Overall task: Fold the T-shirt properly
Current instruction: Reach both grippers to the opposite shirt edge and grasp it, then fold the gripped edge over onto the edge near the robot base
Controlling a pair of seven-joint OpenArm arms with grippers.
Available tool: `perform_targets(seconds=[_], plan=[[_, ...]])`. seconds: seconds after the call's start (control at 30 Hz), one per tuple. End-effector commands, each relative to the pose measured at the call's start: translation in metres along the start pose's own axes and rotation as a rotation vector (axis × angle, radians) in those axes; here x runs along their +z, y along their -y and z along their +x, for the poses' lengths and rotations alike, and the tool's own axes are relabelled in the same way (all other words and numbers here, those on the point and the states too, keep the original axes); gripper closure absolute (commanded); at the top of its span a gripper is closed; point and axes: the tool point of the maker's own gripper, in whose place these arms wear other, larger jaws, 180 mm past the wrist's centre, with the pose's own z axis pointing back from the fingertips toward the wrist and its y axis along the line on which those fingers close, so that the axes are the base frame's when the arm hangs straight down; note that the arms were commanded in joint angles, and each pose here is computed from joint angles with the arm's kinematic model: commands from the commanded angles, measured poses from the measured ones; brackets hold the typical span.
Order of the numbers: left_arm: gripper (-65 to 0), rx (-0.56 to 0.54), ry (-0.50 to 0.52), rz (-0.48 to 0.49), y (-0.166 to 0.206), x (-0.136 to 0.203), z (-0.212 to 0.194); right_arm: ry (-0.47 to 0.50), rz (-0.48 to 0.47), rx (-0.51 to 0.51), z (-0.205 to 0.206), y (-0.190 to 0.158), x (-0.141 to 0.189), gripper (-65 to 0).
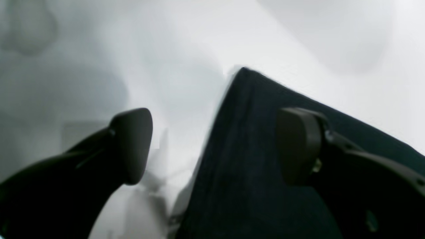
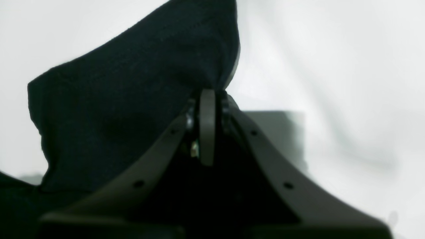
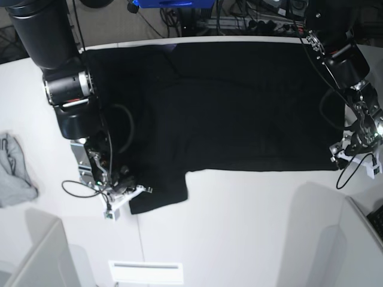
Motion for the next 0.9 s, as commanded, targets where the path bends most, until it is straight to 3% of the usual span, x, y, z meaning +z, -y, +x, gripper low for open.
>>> perform_targets(seconds=[0.0,0.2,0.4,0.73,0.8,0.87], plan=[[-55.9,0.009,0.096,-0.007,0.001,0.006,0.037,0.037,0.023,0.003,0.022,-0.010,0.004,0.0],[-55.6,-0.035,0.055,-0.039,0.024,-0.020,0.032,0.039,0.024,0.000,0.023,-0.011,0.004,0.0],[-55.6,0.006,-0.015,-0.054,0.030,-0.036,0.016,0.039,0.019,-0.003,0.023,-0.007,0.004,0.0],[-55.1,0.011,0.014,-0.055,0.031,-0.041,0.015,0.039,0.018,-0.001,0.023,-0.007,0.004,0.0],[-50.7,0.011,0.014,-0.055,0.031,-0.041,0.015,0.038,0.018,-0.002,0.022,-0.006,0.004,0.0],[-40.0,0.006,0.013,-0.057,0.031,-0.041,0.015,0.036,0.018,-0.002,0.021,-0.006,0.004,0.0]])
